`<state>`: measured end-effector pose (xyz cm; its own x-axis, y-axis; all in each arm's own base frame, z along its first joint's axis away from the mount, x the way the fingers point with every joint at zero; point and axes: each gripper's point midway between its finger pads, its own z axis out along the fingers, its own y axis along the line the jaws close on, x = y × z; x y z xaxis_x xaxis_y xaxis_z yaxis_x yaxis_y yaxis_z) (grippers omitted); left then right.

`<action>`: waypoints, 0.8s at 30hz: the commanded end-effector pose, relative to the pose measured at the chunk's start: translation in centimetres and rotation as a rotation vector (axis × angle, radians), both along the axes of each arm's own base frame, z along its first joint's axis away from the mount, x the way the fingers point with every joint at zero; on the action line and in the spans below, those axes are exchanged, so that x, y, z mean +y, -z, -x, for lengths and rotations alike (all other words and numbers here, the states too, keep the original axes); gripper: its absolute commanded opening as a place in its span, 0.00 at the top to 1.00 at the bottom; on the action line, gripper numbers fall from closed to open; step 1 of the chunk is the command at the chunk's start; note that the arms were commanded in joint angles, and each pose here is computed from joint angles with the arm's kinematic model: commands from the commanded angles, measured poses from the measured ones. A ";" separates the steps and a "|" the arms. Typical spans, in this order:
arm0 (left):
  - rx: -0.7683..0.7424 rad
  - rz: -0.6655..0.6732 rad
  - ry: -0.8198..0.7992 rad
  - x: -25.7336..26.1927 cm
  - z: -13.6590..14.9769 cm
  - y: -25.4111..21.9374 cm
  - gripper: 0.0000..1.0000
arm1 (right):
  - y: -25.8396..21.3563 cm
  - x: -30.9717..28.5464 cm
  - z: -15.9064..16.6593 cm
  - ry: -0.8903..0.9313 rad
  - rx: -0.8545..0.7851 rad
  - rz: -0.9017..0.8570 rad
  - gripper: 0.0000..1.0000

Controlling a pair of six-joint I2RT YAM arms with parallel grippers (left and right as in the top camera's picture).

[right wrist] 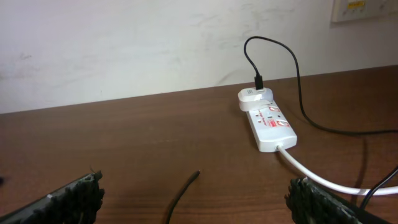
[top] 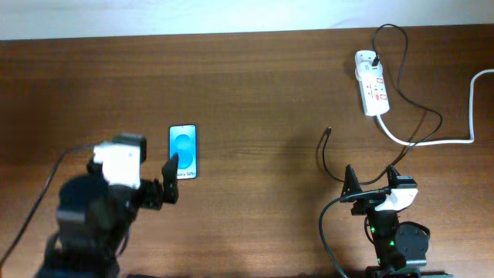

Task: Plug charger to phone and switch on socket
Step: 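Move the left gripper over the blue phone and lower onto it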

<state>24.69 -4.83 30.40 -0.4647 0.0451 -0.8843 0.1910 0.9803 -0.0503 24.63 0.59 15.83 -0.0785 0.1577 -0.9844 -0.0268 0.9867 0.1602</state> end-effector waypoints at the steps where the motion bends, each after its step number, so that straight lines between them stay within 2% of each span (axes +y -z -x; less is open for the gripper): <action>1: 0.085 0.009 0.009 -0.6 -2.4 -0.8 0.01 | 0.2 0.0 0.0 -0.002 0.002 0.000 0.02; 4: 0.171 0.015 0.037 -1.5 -4.5 0.9 0.01 | 0.2 0.0 0.0 -0.002 0.002 0.000 0.02; 9: 0.341 -0.005 0.036 -1.7 -5.4 5.2 0.01 | 0.2 0.0 0.0 -0.002 0.002 0.000 0.02; 24: 0.680 -0.063 0.013 -1.9 -9.3 16.5 0.01 | 0.2 0.0 0.0 -0.002 0.002 0.000 0.02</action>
<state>33.17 -6.91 15.75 -0.8904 0.1107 -0.4414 0.1730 0.9795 -0.1032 24.63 0.59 15.83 -0.0785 0.1574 -0.9844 -0.0268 0.9868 0.1599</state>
